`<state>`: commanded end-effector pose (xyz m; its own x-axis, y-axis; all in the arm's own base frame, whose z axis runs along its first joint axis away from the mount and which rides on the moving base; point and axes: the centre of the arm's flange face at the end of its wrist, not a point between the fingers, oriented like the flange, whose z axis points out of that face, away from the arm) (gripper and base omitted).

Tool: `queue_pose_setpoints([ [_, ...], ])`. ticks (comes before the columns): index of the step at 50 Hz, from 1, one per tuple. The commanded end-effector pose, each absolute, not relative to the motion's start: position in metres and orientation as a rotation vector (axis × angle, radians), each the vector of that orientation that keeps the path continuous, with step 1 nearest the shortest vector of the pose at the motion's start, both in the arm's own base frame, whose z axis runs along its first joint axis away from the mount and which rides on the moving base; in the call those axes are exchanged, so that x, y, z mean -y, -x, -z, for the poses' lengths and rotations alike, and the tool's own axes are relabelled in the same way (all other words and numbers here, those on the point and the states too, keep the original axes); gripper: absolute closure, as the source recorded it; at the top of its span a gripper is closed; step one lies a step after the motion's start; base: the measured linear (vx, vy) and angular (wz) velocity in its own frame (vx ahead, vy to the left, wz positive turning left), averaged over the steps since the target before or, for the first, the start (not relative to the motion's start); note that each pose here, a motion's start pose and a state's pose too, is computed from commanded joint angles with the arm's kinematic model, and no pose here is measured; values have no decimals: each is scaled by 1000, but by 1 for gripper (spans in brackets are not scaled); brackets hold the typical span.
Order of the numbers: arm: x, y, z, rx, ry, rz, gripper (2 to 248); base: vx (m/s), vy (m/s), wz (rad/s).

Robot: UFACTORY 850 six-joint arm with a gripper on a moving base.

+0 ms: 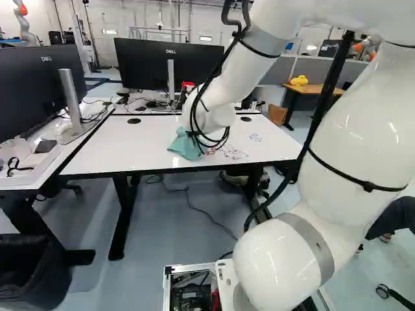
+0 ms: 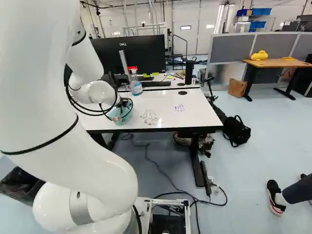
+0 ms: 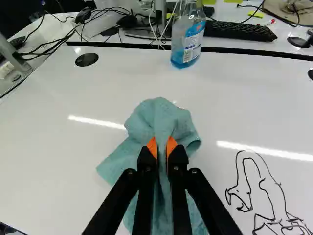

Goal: Clean the table with the green towel

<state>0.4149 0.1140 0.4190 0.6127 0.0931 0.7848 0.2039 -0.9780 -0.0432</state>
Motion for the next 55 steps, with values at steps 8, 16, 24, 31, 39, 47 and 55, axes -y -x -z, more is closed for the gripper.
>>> queue_pose_setpoints([
  [8,-102,-414,-419,214,2717,1312,210,0,0,0],
  [16,-89,-413,-419,177,2730,1319,210,0,0,0],
  [24,-77,-412,-419,140,2743,1325,210,0,0,0],
  [31,-67,-412,-419,106,2753,1331,210,0,0,0],
  [39,-54,-411,-419,67,2765,1338,210,0,0,0],
  [47,-42,-410,-418,28,2776,1345,210,0,0,0],
  [55,-30,-408,-418,-12,2787,1351,210,0,0,0],
])
